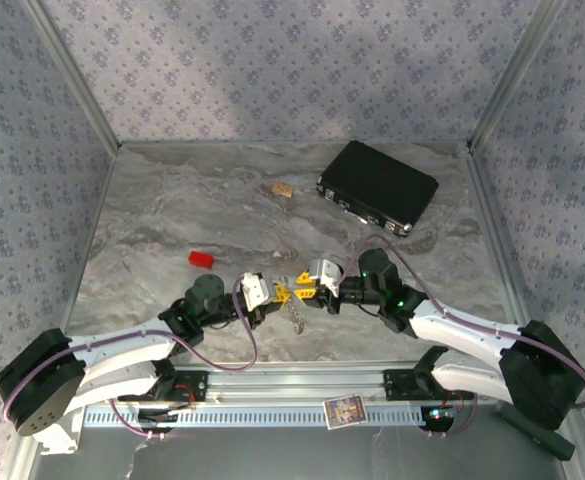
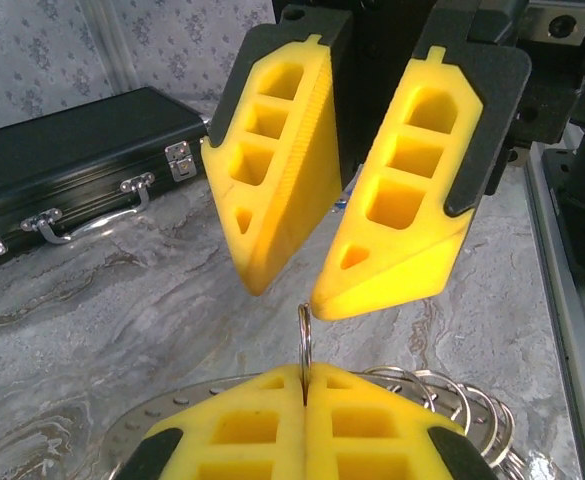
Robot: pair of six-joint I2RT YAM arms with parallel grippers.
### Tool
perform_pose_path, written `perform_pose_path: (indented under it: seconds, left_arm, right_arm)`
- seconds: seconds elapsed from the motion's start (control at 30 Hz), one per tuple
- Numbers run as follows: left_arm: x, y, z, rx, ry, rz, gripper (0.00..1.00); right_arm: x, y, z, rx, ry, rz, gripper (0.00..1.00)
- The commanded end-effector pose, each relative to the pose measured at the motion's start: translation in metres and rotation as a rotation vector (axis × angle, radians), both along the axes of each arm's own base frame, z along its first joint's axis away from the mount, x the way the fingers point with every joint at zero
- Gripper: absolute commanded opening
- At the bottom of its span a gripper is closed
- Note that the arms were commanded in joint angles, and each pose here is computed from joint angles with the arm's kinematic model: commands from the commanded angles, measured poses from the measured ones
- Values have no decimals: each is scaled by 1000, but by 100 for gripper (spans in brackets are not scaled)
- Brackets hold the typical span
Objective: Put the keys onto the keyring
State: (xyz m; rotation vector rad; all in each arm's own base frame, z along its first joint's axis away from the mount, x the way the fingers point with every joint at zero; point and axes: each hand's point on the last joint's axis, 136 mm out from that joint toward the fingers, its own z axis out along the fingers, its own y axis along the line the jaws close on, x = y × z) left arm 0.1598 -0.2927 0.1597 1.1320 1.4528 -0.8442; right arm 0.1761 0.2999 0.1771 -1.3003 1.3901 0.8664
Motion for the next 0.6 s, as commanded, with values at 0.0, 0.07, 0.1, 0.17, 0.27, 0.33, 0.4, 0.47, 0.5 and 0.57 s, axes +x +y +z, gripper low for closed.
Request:
perform_pose_path:
  seconds: [0.0,0.07,0.1,0.17,0.27,0.33,0.4,0.47,0.5,0.57]
  left_arm:
    - [-8,-2,22,-73,-45,-37,0]
    - [-9,0,22,-71,-48,-36,0]
    - [-10,1,22,-72,-50,-37,0]
    - [-10,2,22,-74,-52,-36,0]
    - [-11,2,22,-76,-47,-37,0]
    - [-11,1,22,-76,-47,-41,0]
    - [-12,1,22,-77,-47,-43,0]
    - [-12,1,23,-79,-50,-45,0]
    - [-12,1,23,-81,-53,-47,0]
    - [-13,0,23,-81,-51,-51,0]
  right_arm:
    - [-8,1,4,3,13,49,24]
    - [-8,1,4,-8,14,57,23]
    - [-9,1,5,-9,14,62,23]
    - [-10,2,6,-10,19,73,23]
    - [-11,5,8,-8,20,84,22]
    - [-11,7,10,-5,18,90,21]
    - [-12,9,12,2,18,100,20]
    - [-13,11,14,5,16,108,19]
    - [-13,11,14,4,18,108,19]
    - [-12,13,13,1,20,111,18]
